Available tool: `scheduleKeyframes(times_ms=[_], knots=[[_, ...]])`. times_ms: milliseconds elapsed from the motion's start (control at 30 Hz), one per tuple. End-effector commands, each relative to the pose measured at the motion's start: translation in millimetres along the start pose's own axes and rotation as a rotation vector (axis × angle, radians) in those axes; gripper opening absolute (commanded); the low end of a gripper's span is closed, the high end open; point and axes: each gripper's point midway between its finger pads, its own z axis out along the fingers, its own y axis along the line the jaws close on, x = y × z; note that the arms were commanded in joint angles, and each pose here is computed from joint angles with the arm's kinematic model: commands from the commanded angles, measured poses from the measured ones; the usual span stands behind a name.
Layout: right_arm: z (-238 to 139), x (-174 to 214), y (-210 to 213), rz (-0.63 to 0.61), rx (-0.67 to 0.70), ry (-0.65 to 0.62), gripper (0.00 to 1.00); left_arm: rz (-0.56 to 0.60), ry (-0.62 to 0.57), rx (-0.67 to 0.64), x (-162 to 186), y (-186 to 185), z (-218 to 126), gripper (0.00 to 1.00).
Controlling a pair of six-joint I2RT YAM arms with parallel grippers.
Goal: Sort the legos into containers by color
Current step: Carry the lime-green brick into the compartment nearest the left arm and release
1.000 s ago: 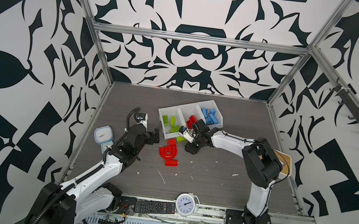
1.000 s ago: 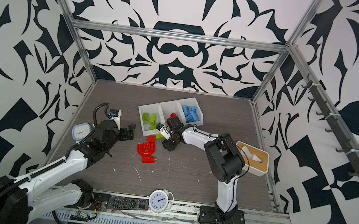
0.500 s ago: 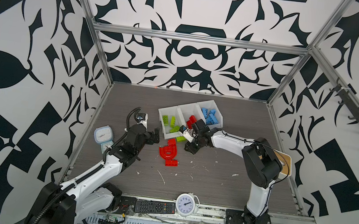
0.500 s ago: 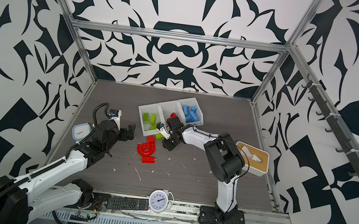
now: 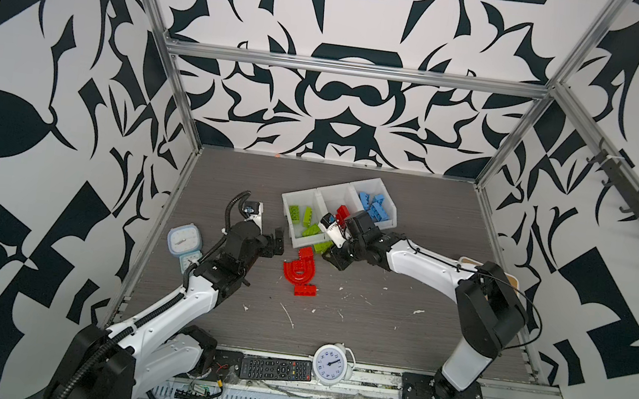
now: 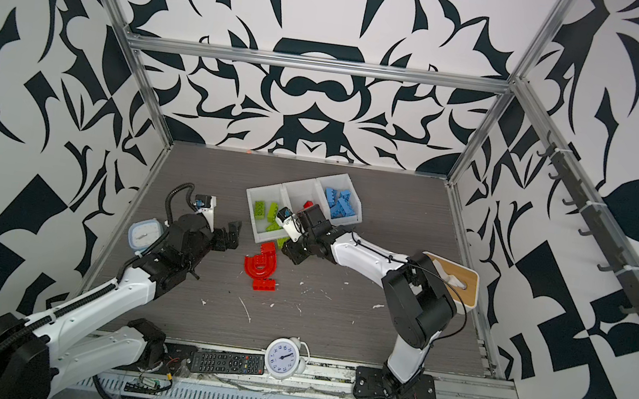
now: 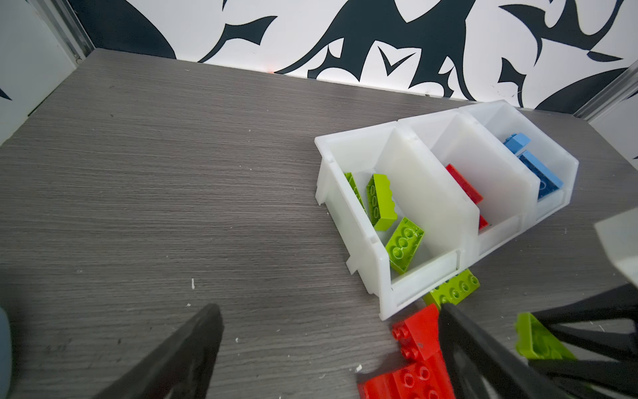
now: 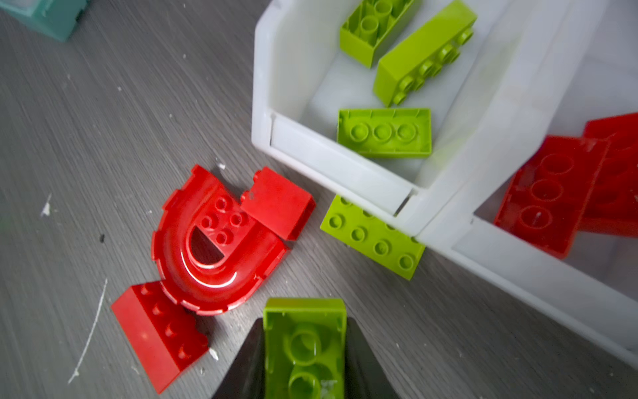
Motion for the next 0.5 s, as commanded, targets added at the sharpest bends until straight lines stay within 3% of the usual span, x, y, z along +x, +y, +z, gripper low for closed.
scheduleKeyframes(times_ms=[0,467], knots=[[-10,-47,7,0.03,-0.002,-0.126,0.19,-0.01,-0.012,-0.006,0,3,-1,1.0],[19,-114,-29,0.138,0.236,-0.273,0.18,-0.01,-0.016,-0.015,0,5,-1,1.0]])
